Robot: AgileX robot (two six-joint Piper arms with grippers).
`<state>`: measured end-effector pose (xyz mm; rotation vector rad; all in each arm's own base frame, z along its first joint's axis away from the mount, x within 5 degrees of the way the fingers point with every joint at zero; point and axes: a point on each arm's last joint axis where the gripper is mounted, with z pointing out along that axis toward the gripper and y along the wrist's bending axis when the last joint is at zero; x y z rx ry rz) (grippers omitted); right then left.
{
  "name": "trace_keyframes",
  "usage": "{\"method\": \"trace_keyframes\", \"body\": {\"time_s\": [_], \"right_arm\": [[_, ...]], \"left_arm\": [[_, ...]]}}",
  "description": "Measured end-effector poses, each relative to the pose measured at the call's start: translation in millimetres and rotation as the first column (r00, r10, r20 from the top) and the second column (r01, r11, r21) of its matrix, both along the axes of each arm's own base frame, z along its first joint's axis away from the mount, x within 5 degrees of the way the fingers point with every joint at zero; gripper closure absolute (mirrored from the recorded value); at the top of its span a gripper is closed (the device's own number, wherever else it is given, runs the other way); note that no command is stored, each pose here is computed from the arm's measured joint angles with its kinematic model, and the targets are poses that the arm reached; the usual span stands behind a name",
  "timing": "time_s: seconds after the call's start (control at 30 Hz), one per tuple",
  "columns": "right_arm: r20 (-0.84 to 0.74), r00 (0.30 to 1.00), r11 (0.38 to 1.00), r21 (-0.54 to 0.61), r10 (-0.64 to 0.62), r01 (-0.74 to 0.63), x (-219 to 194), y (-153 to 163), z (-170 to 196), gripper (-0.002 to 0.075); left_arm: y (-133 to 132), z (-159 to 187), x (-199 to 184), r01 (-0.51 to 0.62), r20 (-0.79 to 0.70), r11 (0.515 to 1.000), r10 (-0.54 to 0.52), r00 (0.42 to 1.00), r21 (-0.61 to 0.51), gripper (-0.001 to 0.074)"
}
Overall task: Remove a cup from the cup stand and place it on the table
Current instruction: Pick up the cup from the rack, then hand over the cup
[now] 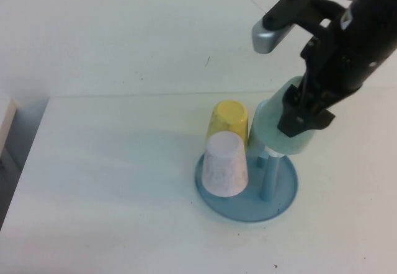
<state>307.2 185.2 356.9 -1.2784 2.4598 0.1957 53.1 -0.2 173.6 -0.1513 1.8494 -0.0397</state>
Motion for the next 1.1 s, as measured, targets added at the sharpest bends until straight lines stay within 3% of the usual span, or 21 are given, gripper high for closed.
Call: {"method": "trace_keyframes", "body": {"time_s": [0.17,0.37,0.53,0.7,0.87,0.93,1.0,1.1], "right_arm": [[-0.029,1.000,0.998,0.055,-0.008,0.010,-41.3,-23.1,12.0,0.0131],[-0.214,0.972,0.931,0.324,-0.099,0.166,-71.7,-54.3,-19.6,0.0131],[-0.305,0.930,0.803,0.489,-0.207,0.340,-83.8,-74.4,-67.7,0.0131],[-0.435,0.846,0.685,0.516,-0.308,0.514,-76.6,-92.6,-101.3,0.0131],[-0.582,0.797,0.538,0.625,-0.160,0.565,-60.4,-92.9,-111.4,0.0131],[-0.615,0.783,0.441,0.679,-0.094,0.587,-52.9,-89.7,-110.6,0.0131],[-0.638,0.767,0.351,0.705,-0.066,0.616,-44.8,-87.6,-111.2,0.0132],[-0.663,0.746,0.271,0.708,-0.062,0.652,-37.3,-87.2,-112.2,0.0132]], "left_arm": [[0.0,0.0,0.0,0.000,0.000,1.000,0.000,1.000,0.000,0.0738],[0.0,0.0,0.0,0.000,0.000,1.000,0.000,1.000,0.000,0.0738],[0.0,0.0,0.0,0.000,0.000,1.000,0.000,1.000,0.000,0.0738],[0.0,0.0,0.0,0.000,0.000,1.000,0.000,1.000,0.000,0.0738],[0.0,0.0,0.0,0.000,0.000,1.000,0.000,1.000,0.000,0.0738],[0.0,0.0,0.0,0.000,0.000,1.000,0.000,1.000,0.000,0.0738],[0.0,0.0,0.0,0.000,0.000,1.000,0.000,1.000,0.000,0.0738],[0.0,0.0,0.0,0.000,0.000,1.000,0.000,1.000,0.000,0.0738]]}}
